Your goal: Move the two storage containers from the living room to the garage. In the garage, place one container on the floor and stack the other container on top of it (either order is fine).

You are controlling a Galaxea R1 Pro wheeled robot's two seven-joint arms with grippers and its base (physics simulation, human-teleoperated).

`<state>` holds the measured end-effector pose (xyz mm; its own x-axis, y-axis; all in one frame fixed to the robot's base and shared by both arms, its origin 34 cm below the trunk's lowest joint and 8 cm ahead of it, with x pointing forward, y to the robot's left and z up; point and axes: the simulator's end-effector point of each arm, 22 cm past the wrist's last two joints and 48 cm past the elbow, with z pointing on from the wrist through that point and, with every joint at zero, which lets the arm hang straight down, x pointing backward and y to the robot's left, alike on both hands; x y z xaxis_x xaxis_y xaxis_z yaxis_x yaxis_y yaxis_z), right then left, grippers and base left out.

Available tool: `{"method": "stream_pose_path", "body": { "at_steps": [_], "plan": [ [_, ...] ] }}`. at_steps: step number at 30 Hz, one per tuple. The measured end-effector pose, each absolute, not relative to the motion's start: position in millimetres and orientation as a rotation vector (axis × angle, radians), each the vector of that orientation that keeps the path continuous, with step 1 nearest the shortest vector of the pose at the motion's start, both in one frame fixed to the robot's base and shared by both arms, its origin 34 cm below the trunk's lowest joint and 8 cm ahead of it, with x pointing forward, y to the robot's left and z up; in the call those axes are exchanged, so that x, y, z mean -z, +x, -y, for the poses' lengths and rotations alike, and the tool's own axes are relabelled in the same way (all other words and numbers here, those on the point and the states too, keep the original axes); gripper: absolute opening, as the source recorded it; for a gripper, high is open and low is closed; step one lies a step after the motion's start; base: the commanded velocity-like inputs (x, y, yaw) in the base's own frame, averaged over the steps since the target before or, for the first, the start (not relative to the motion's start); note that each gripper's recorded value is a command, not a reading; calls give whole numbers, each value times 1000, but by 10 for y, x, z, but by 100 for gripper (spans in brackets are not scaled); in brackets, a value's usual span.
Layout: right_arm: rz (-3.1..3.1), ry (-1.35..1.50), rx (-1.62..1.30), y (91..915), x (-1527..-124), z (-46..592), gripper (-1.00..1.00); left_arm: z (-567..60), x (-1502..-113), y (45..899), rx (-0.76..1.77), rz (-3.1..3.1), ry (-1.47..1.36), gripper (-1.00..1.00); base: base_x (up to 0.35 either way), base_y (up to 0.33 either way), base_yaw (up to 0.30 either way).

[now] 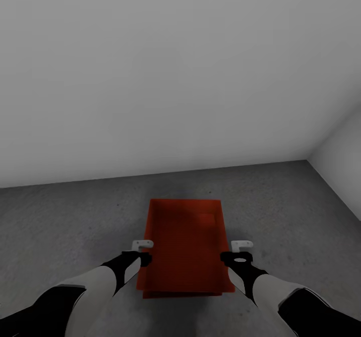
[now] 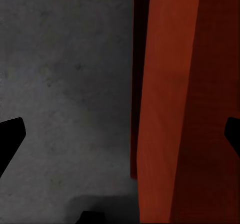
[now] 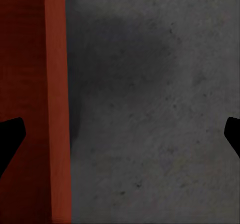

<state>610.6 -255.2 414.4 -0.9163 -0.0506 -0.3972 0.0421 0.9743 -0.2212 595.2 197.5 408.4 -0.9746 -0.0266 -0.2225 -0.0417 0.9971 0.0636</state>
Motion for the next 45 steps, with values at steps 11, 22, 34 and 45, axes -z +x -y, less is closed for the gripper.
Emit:
{"method": "stream_pose_path", "body": {
  "at_steps": [11, 22, 34, 45],
  "plan": [
    [-2712, -8, 308, 6115, -4249, 2538, 100, -1979, -4191, 5958, -102, -2916, -51, 100, 0, 0, 0],
    [-2713, -5, 309, 6112, -4249, 2534, 100, -1983, -4192, 5962, -102, -2916, -51, 100, 0, 0, 0],
    [-2701, -2, 311, 6159, -4468, 2529, 100, -1991, -4406, 6005, -105, -2907, -53, 100, 0, 0, 0],
    [-2684, 1, 311, 6228, -4736, 2531, 100, -1988, -4670, 6072, -104, -2891, -52, 100, 0, 0, 0]
  ]
}}
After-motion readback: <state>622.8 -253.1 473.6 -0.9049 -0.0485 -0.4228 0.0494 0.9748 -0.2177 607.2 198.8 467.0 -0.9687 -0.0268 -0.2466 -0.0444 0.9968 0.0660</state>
